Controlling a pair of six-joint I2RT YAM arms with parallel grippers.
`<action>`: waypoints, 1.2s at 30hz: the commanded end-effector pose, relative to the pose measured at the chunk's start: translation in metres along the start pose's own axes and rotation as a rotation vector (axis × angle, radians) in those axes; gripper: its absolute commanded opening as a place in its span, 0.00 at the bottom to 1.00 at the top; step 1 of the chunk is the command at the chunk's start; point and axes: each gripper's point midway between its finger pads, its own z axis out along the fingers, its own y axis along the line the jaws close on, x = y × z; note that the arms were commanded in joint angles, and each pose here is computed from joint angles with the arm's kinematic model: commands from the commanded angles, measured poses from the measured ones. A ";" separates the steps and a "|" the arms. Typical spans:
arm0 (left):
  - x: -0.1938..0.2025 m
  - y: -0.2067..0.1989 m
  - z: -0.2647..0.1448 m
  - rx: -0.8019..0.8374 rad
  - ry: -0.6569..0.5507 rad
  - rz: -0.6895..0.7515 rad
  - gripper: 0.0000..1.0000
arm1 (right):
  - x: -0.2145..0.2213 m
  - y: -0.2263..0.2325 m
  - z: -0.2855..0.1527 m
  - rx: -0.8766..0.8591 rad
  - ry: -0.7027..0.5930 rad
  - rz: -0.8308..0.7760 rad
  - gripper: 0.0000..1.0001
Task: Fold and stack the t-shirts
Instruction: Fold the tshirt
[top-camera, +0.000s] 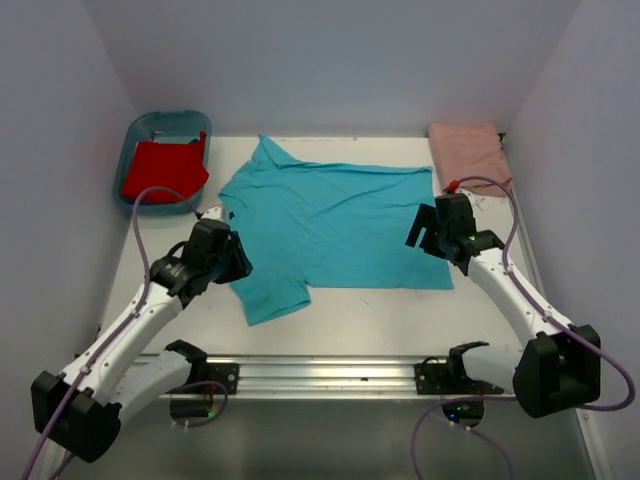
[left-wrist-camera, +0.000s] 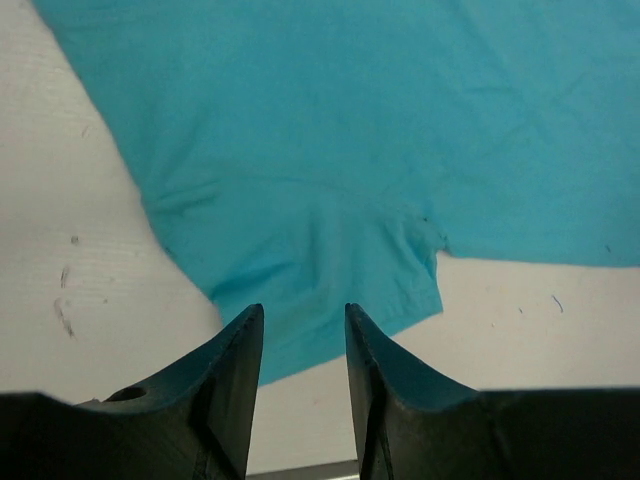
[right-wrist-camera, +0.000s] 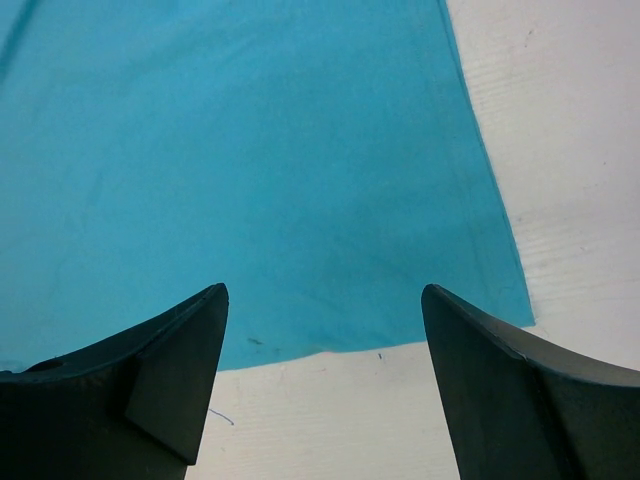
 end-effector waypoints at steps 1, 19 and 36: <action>0.026 0.020 -0.027 -0.082 0.055 -0.046 0.40 | 0.001 0.003 -0.009 -0.021 0.001 0.015 0.82; 0.106 0.043 -0.006 -0.163 0.234 -0.082 0.41 | 0.019 -0.001 0.000 -0.014 0.061 -0.005 0.84; 0.122 0.034 0.028 -0.139 0.276 -0.085 0.41 | 0.019 -0.003 0.001 -0.004 0.062 -0.015 0.84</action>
